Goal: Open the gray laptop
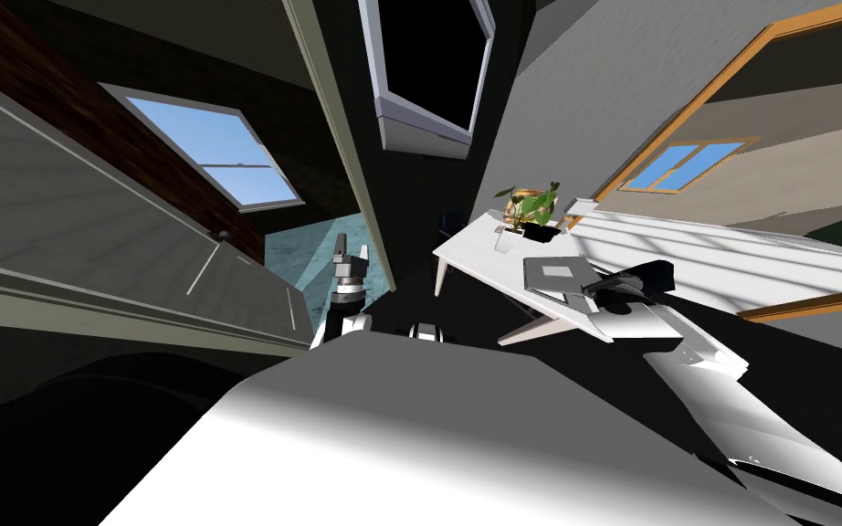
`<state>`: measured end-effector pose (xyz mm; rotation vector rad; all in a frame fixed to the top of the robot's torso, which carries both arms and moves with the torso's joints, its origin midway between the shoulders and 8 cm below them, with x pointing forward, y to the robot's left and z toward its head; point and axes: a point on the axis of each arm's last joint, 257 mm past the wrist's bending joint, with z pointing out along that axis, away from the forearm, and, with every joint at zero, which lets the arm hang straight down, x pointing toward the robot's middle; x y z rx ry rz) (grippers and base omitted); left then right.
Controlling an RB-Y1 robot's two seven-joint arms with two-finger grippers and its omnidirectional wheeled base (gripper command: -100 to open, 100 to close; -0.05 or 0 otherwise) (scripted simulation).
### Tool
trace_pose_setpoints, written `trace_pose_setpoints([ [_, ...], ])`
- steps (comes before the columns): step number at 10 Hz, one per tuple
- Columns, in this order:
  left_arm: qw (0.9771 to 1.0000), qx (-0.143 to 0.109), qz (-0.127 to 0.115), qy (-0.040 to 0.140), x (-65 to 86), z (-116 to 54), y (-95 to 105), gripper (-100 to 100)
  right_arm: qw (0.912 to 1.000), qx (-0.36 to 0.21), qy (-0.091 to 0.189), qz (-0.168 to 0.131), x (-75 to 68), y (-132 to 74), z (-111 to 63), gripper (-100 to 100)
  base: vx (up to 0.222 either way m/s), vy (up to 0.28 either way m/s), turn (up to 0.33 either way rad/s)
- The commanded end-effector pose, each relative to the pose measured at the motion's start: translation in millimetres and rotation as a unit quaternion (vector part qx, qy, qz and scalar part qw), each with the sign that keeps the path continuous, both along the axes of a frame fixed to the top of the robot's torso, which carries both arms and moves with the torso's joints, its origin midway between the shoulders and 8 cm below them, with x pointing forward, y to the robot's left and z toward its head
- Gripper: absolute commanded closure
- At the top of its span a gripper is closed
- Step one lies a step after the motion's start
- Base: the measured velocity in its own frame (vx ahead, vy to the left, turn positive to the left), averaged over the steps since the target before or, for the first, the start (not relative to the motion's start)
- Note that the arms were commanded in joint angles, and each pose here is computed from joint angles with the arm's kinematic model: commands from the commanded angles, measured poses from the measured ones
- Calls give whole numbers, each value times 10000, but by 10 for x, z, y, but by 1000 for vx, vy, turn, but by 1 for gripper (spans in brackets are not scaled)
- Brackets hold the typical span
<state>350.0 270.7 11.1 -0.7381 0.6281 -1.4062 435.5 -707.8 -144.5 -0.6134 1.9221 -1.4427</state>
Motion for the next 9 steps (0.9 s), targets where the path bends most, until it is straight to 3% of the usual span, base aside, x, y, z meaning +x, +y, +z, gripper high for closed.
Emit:
trace_pose_setpoints([
  [1, 10000, 0, 0, 0, 0, 0, 0, 0, 9998, -165, 106, 30, -15, 18, -91, -100, 7, 1, 1],
  [9, 10000, 0, 0, 0, 0, 0, 0, 0, 9969, -621, 449, 167, -40, 119, -390, -100, 7, 2, 2],
])
